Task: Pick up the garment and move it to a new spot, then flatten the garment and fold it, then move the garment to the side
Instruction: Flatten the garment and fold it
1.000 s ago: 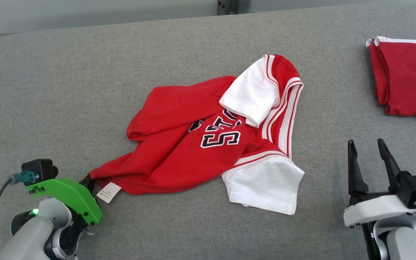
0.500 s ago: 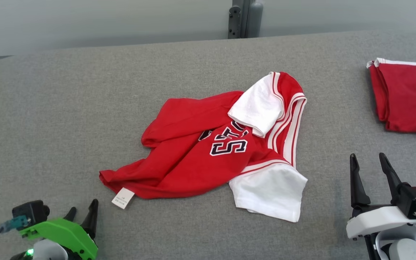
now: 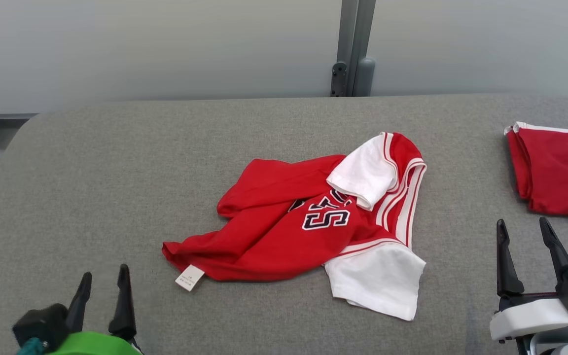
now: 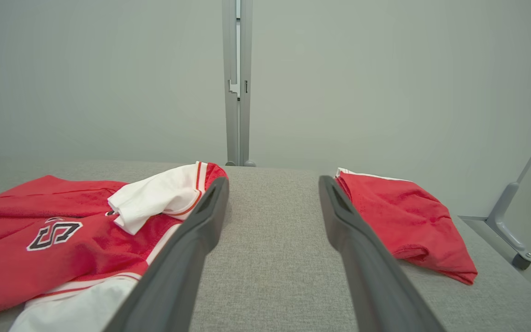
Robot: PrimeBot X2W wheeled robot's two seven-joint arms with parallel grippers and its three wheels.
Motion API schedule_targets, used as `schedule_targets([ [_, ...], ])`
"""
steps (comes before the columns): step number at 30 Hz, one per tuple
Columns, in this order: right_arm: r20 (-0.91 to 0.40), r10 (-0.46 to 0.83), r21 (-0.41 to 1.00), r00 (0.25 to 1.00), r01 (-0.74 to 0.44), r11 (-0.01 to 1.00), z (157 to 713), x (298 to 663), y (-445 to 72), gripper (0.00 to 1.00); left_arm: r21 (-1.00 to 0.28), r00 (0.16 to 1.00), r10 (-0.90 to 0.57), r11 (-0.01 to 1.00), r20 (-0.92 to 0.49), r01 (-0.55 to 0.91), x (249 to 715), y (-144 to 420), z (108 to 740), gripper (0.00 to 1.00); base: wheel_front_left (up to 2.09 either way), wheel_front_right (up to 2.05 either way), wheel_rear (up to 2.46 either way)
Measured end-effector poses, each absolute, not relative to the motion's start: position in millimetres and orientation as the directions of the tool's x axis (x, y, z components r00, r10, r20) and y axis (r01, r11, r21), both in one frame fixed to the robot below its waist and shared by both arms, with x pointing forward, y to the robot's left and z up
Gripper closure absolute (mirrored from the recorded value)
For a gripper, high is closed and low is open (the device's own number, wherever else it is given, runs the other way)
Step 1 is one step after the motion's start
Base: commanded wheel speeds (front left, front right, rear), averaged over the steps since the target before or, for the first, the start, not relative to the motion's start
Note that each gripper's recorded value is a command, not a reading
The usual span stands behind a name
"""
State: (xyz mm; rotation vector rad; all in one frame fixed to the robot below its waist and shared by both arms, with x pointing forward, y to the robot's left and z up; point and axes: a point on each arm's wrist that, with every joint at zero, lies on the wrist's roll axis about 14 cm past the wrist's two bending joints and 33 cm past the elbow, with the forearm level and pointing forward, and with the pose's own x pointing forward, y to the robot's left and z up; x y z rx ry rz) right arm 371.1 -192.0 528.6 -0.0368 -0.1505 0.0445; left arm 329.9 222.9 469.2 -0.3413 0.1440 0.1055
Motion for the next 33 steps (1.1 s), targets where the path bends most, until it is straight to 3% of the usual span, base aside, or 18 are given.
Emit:
schedule_targets([
  [2, 0.152, 0.057, -0.051, 0.987, -0.049, 0.997, 529.9, 366.9, -190.1, 0.00, -0.240, 0.993, 0.049, 0.968, -0.110, -0.075, 322.7, 217.7, 476.2, 0.00, 0.00, 0.00, 0.00],
  [9, 0.092, 0.100, -0.071, 0.991, -0.094, 0.993, 511.3, 361.7, -178.1, 0.00, -0.192, 0.992, 0.117, 0.974, -0.041, -0.123, 311.0, 232.2, 482.3, 0.00, 0.00, 0.00, 0.00],
  [16, 0.029, 0.119, -0.052, 0.992, -0.118, 0.992, 490.9, 357.8, -169.6, 0.00, -0.181, 0.989, 0.140, 0.972, -0.051, -0.147, 307.1, 238.7, 469.6, 0.00, 0.00, 0.00, 0.00],
  [33, 0.038, 0.134, -0.027, 0.990, -0.133, 0.991, 493.0, 357.8, -162.6, 0.00, -0.166, 0.998, 0.055, 0.984, -0.041, -0.061, 319.8, 221.0, 465.3, 0.00, 0.00, 0.00, 0.00],
])
